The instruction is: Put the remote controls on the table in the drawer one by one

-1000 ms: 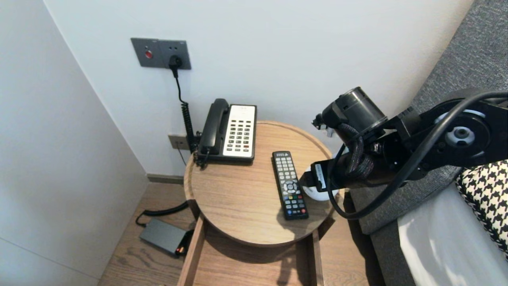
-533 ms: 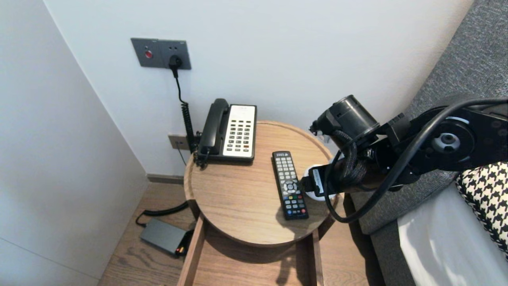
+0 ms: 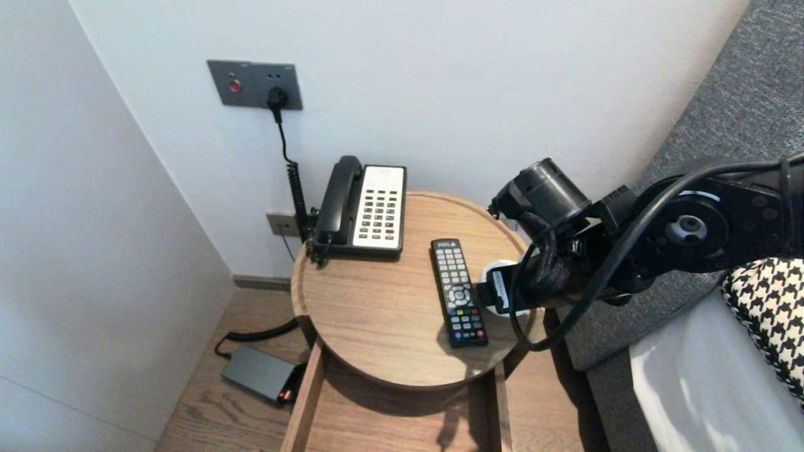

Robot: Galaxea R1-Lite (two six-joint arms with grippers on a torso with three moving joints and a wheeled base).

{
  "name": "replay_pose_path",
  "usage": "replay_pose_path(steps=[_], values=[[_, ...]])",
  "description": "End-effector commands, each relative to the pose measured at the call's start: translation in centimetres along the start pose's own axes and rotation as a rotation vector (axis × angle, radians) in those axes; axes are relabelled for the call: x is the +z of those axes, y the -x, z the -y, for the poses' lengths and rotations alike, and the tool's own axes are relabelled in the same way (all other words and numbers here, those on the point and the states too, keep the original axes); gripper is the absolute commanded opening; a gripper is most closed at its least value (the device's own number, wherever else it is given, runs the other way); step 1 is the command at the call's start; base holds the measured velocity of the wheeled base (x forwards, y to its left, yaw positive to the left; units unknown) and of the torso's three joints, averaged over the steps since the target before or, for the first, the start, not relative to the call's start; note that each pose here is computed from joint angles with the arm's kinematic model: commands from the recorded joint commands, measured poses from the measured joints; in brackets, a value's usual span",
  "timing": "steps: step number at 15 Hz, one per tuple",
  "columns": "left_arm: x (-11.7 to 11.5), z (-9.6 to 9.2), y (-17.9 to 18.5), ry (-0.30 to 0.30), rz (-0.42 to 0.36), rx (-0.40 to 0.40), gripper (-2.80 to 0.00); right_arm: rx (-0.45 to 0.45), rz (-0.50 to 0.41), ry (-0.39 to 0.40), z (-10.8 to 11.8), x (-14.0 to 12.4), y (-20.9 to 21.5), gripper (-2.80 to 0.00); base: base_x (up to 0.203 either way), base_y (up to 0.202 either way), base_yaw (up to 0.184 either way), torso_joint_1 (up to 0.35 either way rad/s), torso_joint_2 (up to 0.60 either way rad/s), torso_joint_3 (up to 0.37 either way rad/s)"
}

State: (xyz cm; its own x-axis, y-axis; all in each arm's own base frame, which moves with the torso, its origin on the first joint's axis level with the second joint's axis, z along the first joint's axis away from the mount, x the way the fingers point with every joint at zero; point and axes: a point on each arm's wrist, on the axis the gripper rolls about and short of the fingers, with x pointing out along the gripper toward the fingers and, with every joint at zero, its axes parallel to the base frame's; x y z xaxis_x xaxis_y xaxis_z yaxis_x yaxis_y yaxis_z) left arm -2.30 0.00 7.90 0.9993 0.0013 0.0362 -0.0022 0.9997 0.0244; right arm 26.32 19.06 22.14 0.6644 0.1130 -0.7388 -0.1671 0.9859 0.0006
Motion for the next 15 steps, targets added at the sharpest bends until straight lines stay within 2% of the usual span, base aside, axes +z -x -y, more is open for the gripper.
replay_pose_path(steps=[1,8,12,15], values=[[-0.34,0.01,-0.08,0.0,-0.012,0.0,-2.8,-0.006,-0.01,0.002,-0.13,-0.07,-0.4,0.0,0.0,0.0,0.0,0.0,0.0,0.0],[-0.34,0.01,-0.08,0.0,-0.012,0.0,-2.8,-0.007,-0.014,-0.017,-0.23,0.07,-0.83,0.0,0.0,0.0,0.0,0.0,0.0,0.0],[-0.34,0.01,-0.08,0.0,-0.012,0.0,-2.8,0.008,0.036,-0.034,-0.39,0.52,-1.01,0.0,0.0,0.0,0.0,0.0,0.0,0.0],[-0.34,0.01,-0.08,0.0,-0.012,0.0,-2.8,0.004,0.027,-0.032,-0.34,0.35,-1.19,0.0,0.0,0.0,0.0,0.0,0.0,0.0]])
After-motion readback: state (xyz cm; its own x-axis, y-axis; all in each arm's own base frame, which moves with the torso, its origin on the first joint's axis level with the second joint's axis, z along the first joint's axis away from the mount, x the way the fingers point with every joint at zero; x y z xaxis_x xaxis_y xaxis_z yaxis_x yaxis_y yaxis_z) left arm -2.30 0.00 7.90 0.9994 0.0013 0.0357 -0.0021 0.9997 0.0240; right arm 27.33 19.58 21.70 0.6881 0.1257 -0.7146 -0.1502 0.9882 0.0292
